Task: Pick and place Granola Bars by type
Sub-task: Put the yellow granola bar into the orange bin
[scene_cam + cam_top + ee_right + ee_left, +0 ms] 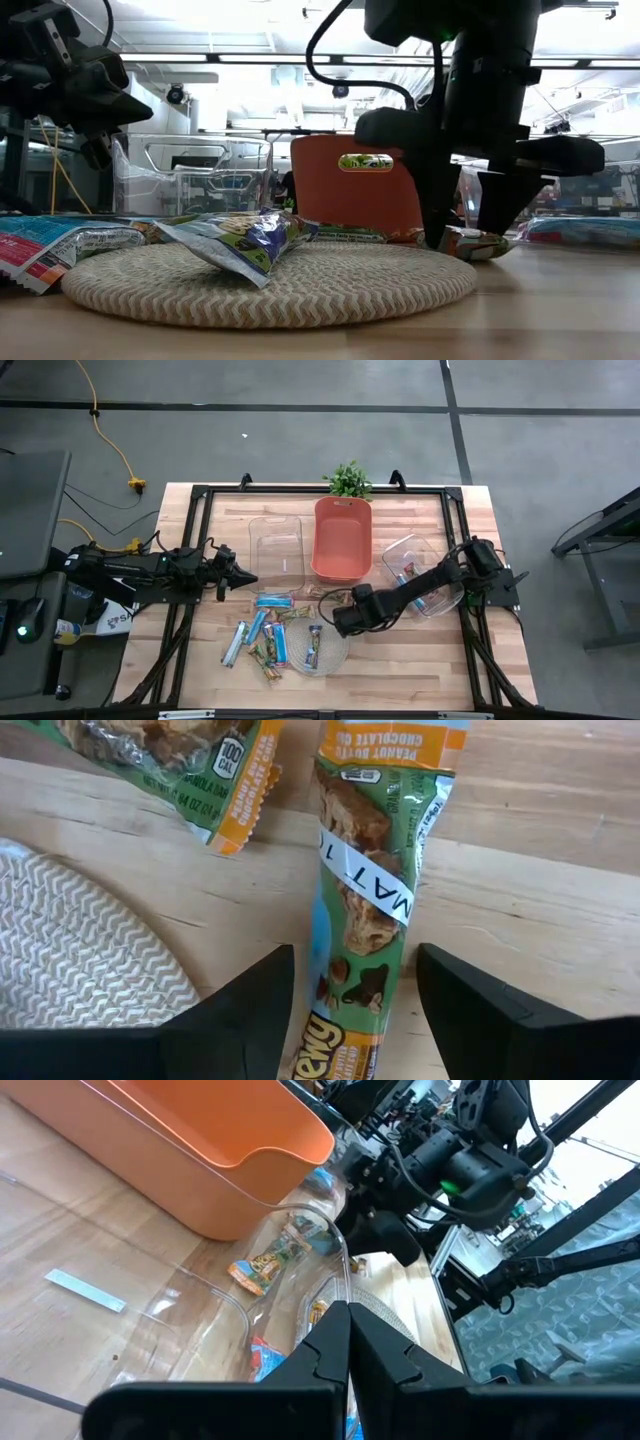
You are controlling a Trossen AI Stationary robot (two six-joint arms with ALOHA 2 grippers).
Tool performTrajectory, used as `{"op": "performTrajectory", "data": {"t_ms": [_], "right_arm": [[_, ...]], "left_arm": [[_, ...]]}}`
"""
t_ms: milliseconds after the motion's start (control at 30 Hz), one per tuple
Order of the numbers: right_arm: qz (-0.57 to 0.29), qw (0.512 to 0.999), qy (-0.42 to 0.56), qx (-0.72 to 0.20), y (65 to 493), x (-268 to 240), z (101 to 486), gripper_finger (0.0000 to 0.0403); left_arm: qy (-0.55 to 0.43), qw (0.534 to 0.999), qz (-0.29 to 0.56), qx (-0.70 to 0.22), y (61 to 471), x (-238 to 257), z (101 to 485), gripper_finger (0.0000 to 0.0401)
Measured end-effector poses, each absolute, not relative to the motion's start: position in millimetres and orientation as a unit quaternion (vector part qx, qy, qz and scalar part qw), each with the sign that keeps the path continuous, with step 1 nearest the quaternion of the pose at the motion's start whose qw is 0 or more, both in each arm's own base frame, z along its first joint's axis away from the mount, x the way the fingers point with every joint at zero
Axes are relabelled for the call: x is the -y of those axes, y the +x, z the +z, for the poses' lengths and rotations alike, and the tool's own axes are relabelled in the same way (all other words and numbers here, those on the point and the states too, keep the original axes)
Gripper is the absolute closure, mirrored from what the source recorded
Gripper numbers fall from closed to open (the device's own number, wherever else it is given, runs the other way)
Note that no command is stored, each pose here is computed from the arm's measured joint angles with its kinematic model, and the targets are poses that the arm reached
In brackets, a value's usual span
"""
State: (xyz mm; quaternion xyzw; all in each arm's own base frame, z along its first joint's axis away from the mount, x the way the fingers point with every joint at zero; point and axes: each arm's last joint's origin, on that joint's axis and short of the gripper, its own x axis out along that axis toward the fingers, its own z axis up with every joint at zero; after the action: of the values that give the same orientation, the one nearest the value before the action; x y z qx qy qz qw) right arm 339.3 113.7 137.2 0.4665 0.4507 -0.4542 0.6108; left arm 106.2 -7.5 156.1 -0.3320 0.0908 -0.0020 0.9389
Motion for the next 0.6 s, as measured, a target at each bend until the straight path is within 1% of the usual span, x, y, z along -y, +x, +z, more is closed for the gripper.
{"op": "performTrajectory", "data": {"t_ms": [133,400,600], "right_arm": [[-0.453,0.606,0.469,-0.456,339.4,-112.8,137.0,0.0219],[-0.448,0.601,0.47,-0.466,338.6,-113.4,136.6,0.0284],[-0.418,0.617,0.487,-0.455,341.0,-116.3,148.0,0.032]], "left_arm": [[-0.332,0.939,-0.001,-0.091,106.2,7.5,156.1,0.04],[-0.332,0.939,-0.001,-0.091,106.2,7.4,156.0,0.04],[-0.332,0.939,-0.001,-0.091,106.2,7.4,156.0,0.04]]}}
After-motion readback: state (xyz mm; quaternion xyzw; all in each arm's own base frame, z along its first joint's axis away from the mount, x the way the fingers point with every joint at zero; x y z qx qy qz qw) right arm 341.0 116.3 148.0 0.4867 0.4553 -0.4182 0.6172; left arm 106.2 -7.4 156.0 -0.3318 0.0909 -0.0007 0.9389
